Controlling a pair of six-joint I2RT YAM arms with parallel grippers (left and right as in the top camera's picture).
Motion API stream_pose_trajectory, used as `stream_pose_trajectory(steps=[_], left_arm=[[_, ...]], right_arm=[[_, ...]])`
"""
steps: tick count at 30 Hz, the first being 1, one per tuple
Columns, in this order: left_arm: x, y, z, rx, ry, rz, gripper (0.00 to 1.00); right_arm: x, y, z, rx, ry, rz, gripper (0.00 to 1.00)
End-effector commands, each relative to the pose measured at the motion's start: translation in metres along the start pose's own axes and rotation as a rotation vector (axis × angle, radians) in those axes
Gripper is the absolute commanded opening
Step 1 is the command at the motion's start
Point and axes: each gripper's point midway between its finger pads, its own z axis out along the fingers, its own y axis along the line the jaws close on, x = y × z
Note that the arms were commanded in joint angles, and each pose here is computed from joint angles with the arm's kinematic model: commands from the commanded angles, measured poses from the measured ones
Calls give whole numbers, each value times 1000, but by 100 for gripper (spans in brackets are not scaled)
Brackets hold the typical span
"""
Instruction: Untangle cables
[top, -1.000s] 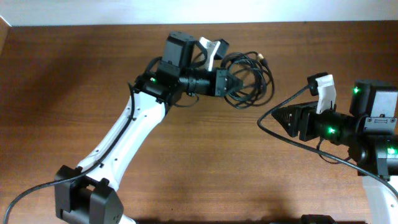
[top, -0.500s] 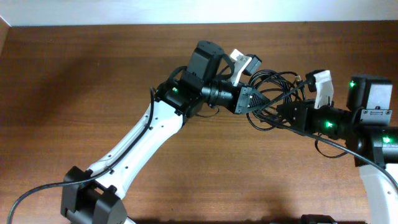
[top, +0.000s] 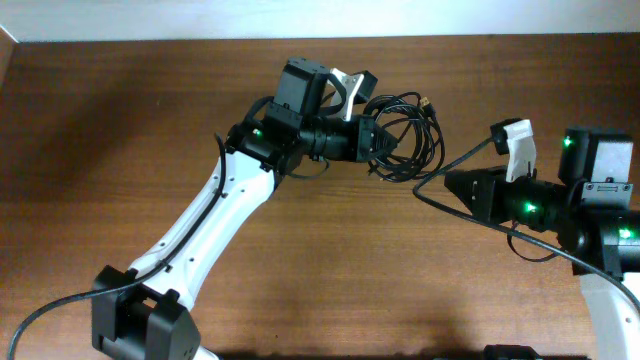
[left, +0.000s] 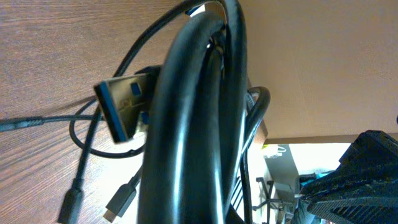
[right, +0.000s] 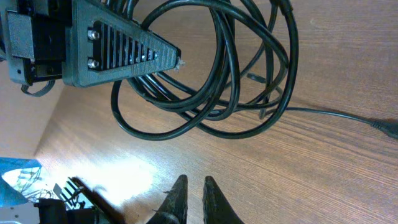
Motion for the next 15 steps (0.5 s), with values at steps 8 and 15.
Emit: stream_pose_trajectory(steps=[8,15], left_arm=[[15,-44,-6,180,81,28,0],[16,-45,-6,187,84,40,0]], right_arm=[[-13,-16,5,65,-22,-31,55],[-9,-50,21,175,43,18,51]])
